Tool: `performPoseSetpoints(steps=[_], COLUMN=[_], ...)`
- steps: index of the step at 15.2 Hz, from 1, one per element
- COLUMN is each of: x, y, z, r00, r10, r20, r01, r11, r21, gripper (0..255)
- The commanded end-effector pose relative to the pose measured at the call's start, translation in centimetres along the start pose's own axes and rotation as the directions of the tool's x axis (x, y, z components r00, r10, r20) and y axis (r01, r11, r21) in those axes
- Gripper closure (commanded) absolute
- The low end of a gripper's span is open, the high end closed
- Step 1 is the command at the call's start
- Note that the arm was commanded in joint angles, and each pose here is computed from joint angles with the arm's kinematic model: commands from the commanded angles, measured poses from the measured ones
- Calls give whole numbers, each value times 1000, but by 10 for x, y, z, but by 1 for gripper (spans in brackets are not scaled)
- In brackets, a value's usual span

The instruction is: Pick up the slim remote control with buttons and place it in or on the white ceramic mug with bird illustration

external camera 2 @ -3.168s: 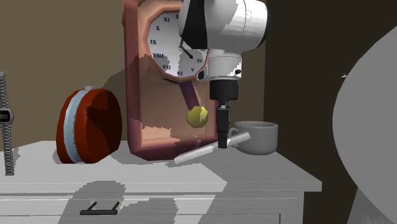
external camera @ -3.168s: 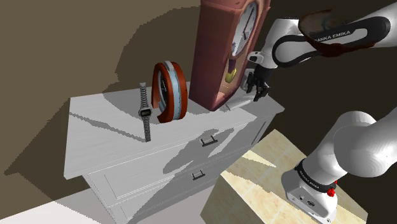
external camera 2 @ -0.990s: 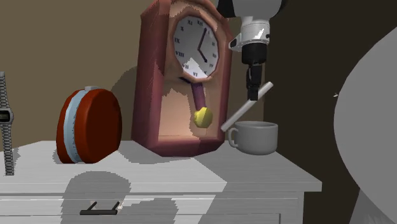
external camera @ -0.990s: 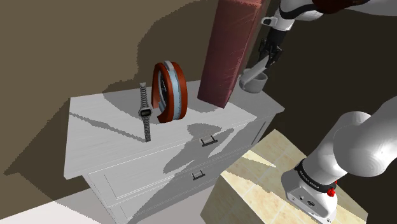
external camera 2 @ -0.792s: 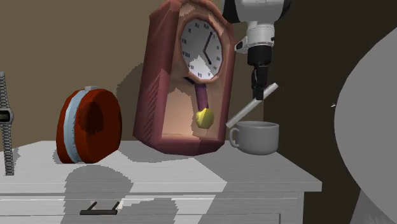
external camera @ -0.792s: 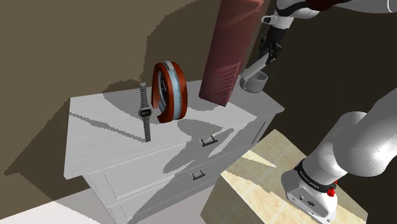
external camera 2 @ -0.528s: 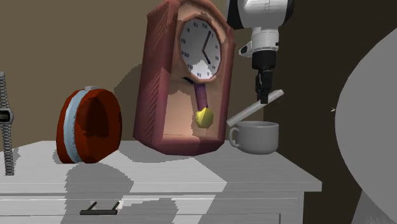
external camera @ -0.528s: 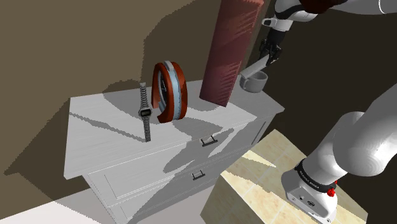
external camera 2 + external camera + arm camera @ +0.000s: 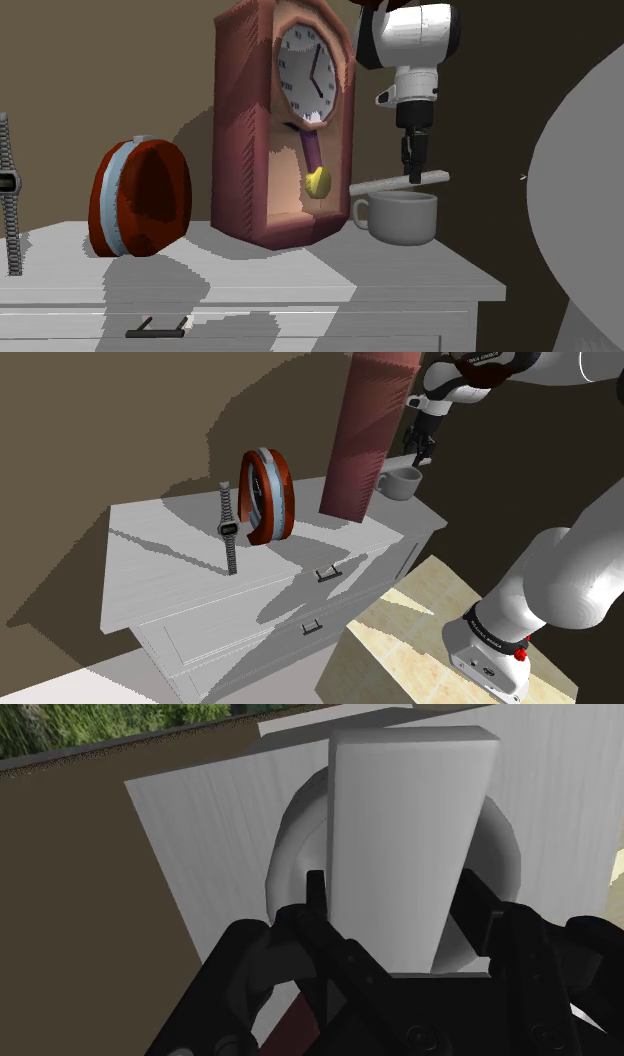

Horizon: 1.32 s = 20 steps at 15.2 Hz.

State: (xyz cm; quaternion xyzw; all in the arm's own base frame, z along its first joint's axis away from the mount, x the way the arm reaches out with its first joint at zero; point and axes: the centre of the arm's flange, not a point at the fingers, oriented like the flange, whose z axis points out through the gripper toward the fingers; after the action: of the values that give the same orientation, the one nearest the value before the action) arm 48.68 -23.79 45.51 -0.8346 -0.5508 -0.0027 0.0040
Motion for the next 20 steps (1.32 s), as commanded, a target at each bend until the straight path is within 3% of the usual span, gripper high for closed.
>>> performPoseSetpoints(steps=[1, 11, 12, 17, 20], x=[3, 3, 3, 3, 3], y=[0, 0, 0, 0, 0], z=[10, 20, 20, 20, -20], r00=[1000, 1000, 1000, 1000, 1000], r10=[-2, -2, -2, -2, -2], r20=[-1, -1, -1, -1, -1], r01=[2, 2, 2, 2, 2], r11=[1000, 1000, 1000, 1000, 1000], r21=[-2, -2, -2, -2, -2], gripper=[255, 255, 0, 0, 0])
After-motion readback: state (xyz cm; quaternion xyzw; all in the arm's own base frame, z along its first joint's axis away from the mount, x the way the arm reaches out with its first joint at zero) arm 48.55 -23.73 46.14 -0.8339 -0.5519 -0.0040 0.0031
